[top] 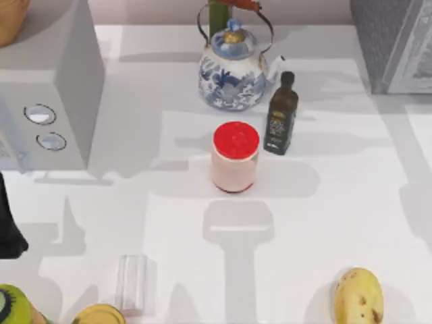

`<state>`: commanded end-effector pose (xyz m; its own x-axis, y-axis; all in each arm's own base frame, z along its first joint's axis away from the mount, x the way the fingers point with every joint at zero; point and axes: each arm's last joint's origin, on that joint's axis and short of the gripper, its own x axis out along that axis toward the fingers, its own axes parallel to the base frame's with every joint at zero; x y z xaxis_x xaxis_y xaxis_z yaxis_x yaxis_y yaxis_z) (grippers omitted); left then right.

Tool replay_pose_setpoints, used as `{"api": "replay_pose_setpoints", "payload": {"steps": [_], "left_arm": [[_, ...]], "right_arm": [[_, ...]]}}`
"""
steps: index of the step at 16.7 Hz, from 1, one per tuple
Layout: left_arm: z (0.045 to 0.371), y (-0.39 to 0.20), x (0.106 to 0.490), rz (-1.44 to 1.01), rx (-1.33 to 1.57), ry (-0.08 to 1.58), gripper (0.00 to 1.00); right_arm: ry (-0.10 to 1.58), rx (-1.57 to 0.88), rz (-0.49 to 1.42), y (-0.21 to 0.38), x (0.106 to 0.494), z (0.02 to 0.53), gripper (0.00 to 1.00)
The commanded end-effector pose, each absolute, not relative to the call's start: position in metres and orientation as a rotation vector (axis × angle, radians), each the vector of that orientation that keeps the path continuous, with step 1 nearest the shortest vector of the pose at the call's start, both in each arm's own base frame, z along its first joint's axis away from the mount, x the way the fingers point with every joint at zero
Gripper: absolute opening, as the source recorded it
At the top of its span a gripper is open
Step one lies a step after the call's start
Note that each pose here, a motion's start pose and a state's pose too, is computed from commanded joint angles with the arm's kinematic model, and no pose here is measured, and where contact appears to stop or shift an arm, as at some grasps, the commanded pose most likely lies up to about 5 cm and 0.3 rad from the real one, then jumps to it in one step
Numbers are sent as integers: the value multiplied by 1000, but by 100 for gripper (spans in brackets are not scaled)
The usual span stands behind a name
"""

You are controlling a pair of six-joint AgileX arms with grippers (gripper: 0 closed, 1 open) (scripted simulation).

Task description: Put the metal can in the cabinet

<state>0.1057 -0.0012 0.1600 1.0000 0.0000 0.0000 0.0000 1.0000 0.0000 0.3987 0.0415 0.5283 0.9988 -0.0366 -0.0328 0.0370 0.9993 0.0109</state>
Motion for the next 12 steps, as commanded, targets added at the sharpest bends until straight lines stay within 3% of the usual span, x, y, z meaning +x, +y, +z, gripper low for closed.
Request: {"api": "replay_pose_setpoints", "payload": {"steps": [8,12], "left_arm": [[160,-1,106,0,0,0,100],[160,-1,106,0,0,0,100]], "right_arm": [[2,4,-2,45,406,530,0],[2,4,-2,45,406,530,30]]}}
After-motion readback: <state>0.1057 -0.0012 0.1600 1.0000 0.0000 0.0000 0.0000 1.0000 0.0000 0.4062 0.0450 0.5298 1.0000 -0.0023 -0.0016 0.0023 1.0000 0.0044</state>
